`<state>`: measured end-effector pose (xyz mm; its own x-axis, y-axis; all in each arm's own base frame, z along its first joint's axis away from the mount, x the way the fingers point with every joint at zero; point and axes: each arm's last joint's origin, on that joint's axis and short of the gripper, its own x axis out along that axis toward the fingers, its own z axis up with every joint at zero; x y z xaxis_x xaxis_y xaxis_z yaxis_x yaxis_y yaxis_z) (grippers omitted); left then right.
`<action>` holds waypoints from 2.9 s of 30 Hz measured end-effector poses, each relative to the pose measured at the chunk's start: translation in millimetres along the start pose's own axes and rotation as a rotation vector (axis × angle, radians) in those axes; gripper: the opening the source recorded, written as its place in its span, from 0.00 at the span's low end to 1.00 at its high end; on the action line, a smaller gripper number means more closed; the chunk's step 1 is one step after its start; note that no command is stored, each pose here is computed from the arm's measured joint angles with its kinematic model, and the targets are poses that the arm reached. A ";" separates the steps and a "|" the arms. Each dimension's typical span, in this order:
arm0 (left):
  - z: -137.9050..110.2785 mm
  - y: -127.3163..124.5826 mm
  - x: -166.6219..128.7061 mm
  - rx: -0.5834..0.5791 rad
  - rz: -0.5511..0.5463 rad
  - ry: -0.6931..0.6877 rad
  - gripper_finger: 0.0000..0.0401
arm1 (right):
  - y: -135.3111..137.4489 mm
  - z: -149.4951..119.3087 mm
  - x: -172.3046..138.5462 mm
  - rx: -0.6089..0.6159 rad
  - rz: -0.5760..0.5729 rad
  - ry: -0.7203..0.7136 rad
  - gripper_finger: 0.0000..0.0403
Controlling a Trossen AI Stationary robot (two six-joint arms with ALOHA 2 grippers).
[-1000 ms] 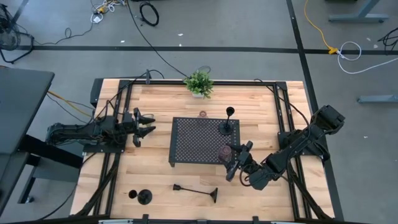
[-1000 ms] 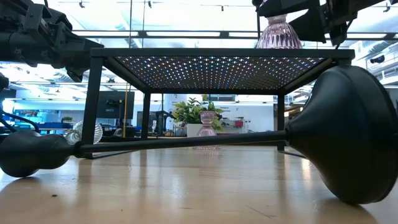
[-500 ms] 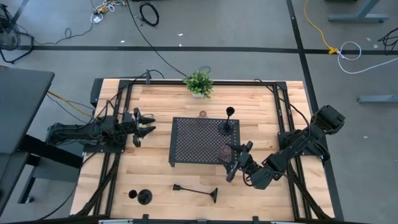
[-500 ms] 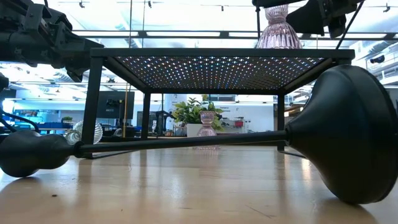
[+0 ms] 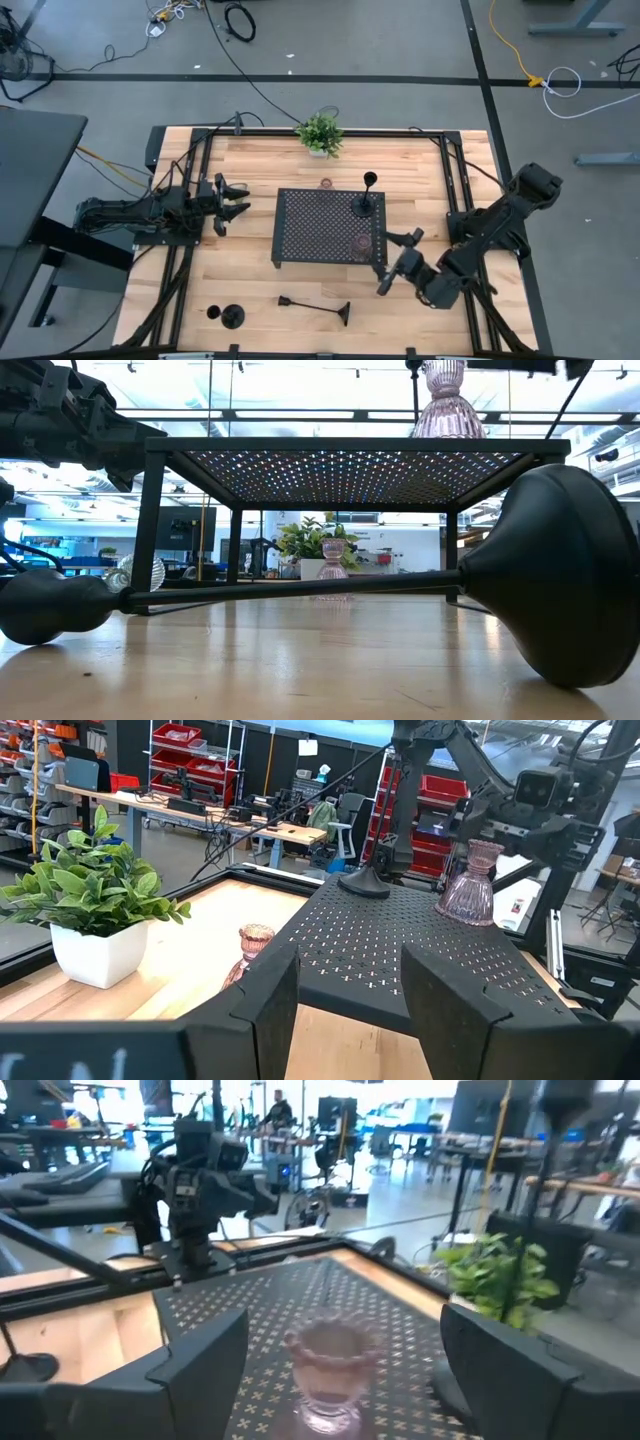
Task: Pick & Place candle stick holders
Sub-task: Put the pink glass candle holder on the shelf
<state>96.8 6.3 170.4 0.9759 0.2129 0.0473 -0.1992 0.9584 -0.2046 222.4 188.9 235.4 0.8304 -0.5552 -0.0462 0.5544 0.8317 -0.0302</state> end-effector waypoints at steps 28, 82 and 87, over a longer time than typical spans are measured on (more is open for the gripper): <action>0.0 -0.4 0.0 -0.003 -0.015 0.003 0.45 | -45.2 1.0 -12.4 0.023 -0.132 -0.017 0.72; -0.5 -0.2 0.0 0.009 -0.010 0.008 0.45 | -225.5 -6.8 105.7 -0.145 -0.777 0.587 0.70; -0.6 -0.2 0.0 0.008 -0.009 0.009 0.45 | -243.5 -24.9 125.7 -0.114 -0.684 0.577 0.70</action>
<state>96.9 6.0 169.8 0.9785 0.2023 0.0407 -0.1906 0.9617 -0.1968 190.4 -83.3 212.0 0.1471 -0.8677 -0.4748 0.8828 0.3317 -0.3328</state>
